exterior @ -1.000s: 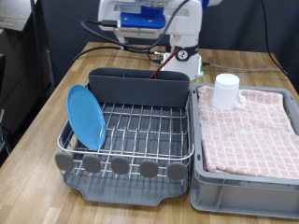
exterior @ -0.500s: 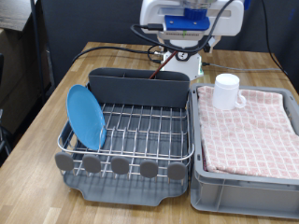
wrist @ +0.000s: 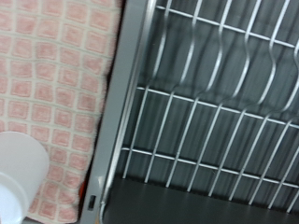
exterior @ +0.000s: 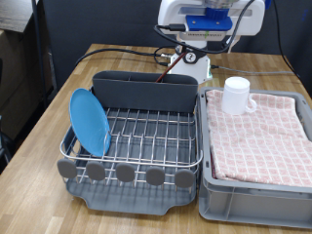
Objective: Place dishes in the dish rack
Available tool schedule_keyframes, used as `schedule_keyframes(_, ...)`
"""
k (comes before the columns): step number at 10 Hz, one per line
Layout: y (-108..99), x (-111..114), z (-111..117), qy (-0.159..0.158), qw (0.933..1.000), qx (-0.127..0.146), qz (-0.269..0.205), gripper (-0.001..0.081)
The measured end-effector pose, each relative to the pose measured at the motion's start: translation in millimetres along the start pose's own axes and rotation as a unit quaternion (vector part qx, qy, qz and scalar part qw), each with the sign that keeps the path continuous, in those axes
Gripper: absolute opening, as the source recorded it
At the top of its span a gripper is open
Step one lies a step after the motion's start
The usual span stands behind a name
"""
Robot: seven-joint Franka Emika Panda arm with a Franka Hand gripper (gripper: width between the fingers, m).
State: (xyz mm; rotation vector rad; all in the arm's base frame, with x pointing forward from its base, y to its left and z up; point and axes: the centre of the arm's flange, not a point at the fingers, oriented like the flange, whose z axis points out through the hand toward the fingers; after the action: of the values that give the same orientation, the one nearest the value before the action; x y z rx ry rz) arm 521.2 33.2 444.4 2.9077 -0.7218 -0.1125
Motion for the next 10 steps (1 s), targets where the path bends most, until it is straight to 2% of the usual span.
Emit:
schedule_keyframes(2, -26, -24, -11, 0.004, 0.9998, -0.002, -0.019, 0.0803)
schedule_keyframes(8, -96, -105, -32, 0.01, 0.9996, -0.014, -0.022, 0.0803)
schedule_keyframes(10, -107, -125, -30, 0.006, 0.9984, -0.037, -0.041, 0.0803)
